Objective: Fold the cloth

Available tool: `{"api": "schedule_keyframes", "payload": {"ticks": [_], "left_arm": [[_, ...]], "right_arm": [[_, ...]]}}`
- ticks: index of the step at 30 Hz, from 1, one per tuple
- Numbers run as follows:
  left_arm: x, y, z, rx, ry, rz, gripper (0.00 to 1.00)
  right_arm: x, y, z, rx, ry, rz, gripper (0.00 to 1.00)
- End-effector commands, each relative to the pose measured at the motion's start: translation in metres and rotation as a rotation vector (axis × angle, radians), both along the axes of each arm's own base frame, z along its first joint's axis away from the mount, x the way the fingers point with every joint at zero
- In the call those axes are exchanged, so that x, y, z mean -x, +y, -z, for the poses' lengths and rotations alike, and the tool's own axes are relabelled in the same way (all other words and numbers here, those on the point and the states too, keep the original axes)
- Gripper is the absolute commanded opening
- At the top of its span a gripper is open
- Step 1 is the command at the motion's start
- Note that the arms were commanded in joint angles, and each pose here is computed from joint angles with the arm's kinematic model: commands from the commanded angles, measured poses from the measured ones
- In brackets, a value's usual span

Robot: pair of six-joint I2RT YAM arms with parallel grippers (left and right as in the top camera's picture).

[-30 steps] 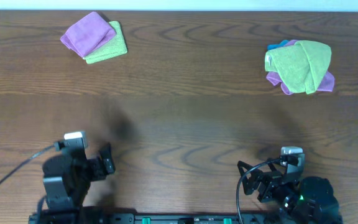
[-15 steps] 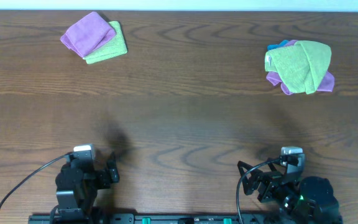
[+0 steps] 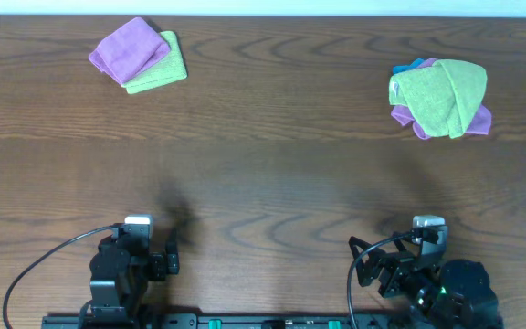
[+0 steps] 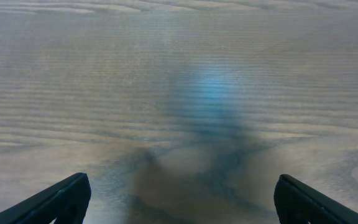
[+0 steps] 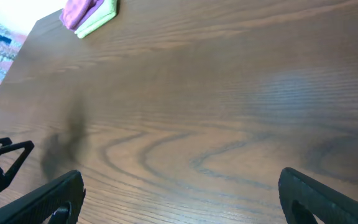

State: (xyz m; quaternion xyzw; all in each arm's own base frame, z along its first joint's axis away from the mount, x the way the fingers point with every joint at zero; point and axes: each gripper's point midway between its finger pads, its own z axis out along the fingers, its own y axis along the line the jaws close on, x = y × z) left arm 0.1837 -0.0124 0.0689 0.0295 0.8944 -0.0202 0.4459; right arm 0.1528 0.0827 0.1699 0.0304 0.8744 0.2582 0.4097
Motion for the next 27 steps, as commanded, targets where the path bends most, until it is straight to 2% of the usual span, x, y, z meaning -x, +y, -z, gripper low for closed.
{"api": "schedule_keyframes", "payload": {"ticks": [1, 24, 27], "left_arm": [[0.001, 0.003, 0.007, -0.064, 0.011, 0.026, 0.95], [0.001, 0.003, 0.007, -0.063, 0.011, 0.025, 0.95], [0.001, 0.003, 0.007, -0.063, 0.011, 0.025, 0.95]], "right_arm": [[0.000, -0.001, -0.001, -0.012, 0.000, 0.016, 0.99], [0.000, -0.001, -0.001, -0.011, 0.000, 0.016, 0.99], [-0.004, -0.013, 0.002, 0.052, -0.013, 0.059, 0.99]]}}
